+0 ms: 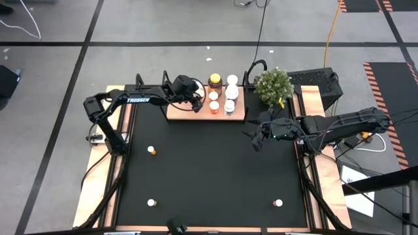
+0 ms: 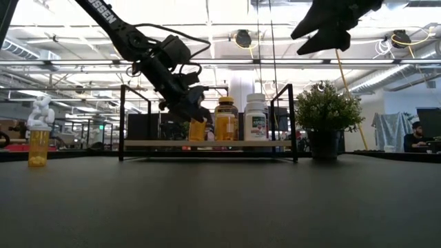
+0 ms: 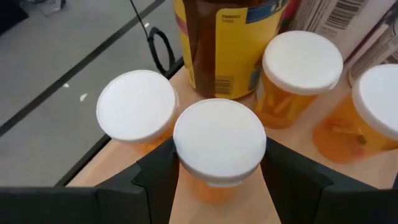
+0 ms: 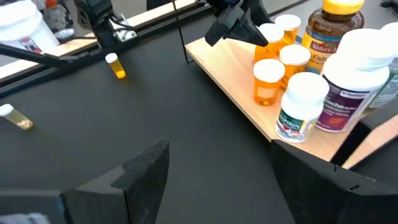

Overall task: Pick and place medicine bottles onto shelf by color
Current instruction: Put the orange pill bottle on the shelf aligned with the other orange pill bottles, then put the pink pill bottle on the shelf aligned with the other pink pill bottles

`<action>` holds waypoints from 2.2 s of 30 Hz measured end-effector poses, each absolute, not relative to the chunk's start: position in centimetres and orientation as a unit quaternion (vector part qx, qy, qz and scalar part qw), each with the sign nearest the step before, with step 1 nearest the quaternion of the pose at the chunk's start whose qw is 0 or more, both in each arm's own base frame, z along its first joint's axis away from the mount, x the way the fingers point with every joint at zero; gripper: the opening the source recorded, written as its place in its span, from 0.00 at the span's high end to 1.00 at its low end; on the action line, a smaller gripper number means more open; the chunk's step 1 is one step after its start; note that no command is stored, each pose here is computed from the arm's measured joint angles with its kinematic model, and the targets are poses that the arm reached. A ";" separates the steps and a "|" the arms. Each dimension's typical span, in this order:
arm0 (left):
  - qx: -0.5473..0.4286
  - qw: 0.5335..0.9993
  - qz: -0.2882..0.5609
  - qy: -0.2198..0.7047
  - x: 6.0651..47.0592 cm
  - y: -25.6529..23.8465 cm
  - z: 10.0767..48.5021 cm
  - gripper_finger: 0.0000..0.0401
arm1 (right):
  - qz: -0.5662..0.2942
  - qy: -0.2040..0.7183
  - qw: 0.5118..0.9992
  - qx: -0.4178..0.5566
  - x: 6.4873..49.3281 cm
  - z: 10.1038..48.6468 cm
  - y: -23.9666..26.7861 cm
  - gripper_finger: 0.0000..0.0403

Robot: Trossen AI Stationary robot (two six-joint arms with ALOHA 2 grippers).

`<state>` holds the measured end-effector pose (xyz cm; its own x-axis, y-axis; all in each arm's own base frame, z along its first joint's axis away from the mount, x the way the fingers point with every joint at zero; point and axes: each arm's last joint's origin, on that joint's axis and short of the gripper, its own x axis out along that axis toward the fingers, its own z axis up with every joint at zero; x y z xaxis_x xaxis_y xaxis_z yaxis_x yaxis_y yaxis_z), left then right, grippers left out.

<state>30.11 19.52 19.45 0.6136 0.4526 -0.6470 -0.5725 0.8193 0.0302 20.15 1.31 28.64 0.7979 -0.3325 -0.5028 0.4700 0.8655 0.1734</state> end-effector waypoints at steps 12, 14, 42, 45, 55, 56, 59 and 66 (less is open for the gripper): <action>-0.091 0.884 0.308 0.341 30.0 19.6 19.1 0.42 | -0.225 0.221 0.930 0.187 19.8 28.9 1.1 0.33; -0.091 0.882 0.309 0.344 29.9 19.6 19.0 0.37 | -0.232 0.222 0.925 0.203 19.7 28.8 1.1 0.33; -0.022 0.913 0.162 0.374 23.1 6.9 30.2 0.06 | -0.277 0.177 0.795 0.511 20.4 24.7 3.5 0.43; -0.028 0.923 0.140 0.359 22.3 5.1 31.2 0.06 | -0.269 0.186 0.800 0.504 22.1 25.2 4.5 0.49; -0.075 0.928 0.105 0.350 21.0 2.0 32.1 0.06 | -0.261 0.245 0.851 0.385 30.6 26.2 9.3 0.62; -0.078 0.925 0.100 0.357 20.9 1.7 32.0 0.06 | -0.251 0.265 0.850 0.379 31.0 26.5 9.7 0.64; -0.079 0.916 0.077 0.385 20.6 0.7 31.6 0.06 | -0.220 0.323 0.850 0.354 31.3 28.0 10.9 0.69; -0.112 0.930 0.036 0.349 21.2 -1.8 32.1 0.19 | -0.095 0.437 0.850 0.278 28.7 30.3 13.4 0.82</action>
<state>21.16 -1.81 32.14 0.7531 -0.0104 -0.6579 -0.1457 0.9724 -0.1822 28.74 13.37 30.26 0.5996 0.0824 -0.7960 0.4047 0.8269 0.3904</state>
